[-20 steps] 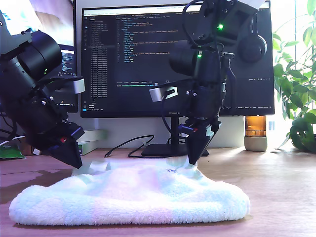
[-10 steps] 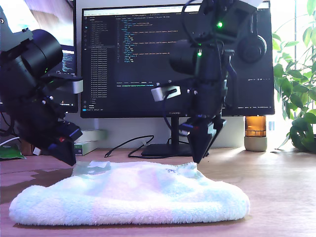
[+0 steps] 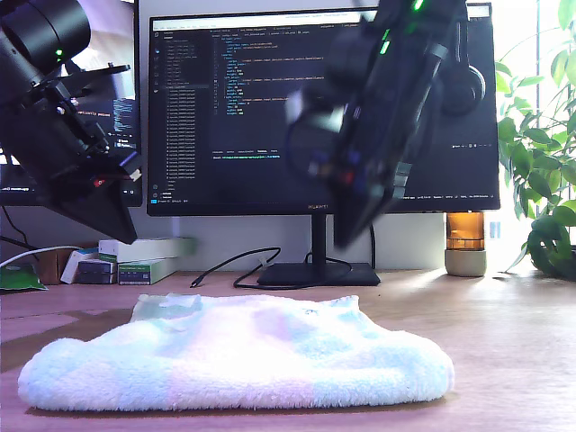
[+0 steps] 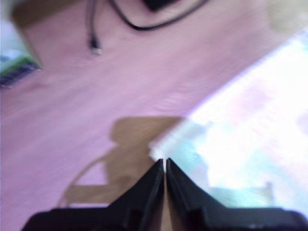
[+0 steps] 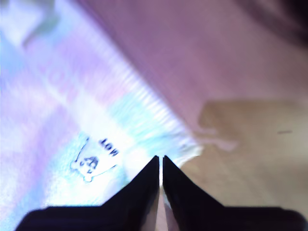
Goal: Fold the tea towel to a neat square and place it to the right
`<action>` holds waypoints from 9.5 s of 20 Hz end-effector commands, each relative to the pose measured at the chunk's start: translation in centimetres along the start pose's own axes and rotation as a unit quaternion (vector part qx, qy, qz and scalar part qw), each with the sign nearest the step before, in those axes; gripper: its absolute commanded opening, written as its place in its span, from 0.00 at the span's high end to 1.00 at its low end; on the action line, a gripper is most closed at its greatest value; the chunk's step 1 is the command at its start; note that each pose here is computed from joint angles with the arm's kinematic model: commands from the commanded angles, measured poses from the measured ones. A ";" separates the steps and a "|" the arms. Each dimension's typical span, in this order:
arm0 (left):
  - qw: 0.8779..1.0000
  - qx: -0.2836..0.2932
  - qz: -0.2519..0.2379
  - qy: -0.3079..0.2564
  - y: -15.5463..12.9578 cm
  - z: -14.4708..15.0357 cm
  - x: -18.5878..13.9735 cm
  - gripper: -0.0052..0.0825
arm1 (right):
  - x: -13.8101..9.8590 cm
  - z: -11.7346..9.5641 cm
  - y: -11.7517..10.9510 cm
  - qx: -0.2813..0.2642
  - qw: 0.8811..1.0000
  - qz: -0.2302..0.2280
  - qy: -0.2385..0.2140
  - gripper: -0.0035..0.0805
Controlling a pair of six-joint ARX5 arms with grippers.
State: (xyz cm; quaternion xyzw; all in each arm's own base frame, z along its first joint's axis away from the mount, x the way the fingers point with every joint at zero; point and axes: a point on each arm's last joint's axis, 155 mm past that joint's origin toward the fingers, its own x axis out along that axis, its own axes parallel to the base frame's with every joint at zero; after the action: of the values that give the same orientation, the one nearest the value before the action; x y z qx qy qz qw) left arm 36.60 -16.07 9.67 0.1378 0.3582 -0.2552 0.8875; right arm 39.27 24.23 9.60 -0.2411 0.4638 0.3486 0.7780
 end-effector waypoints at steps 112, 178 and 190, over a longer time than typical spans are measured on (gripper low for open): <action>0.974 -0.146 -0.111 0.130 -11.3 -14.1 -4.7 0.96 | -6.5 -6.7 16.9 -0.245 0.969 0.014 -0.032 0.97; 0.956 0.011 -0.293 0.001 -19.0 -10.4 -1.2 0.96 | -0.2 -14.3 17.3 -0.392 0.914 -0.031 -0.100 0.60; 0.951 -0.017 -0.307 0.040 -19.4 -11.9 -1.6 0.96 | 1.4 -14.7 16.9 -0.401 0.912 -0.009 -0.092 0.60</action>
State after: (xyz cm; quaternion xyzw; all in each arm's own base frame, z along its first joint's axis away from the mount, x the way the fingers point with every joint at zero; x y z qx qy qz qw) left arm 18.85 -26.86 1.63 0.0195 0.4140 -0.5019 0.7592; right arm 18.59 25.40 1.36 -0.5011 0.2028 0.5173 0.6634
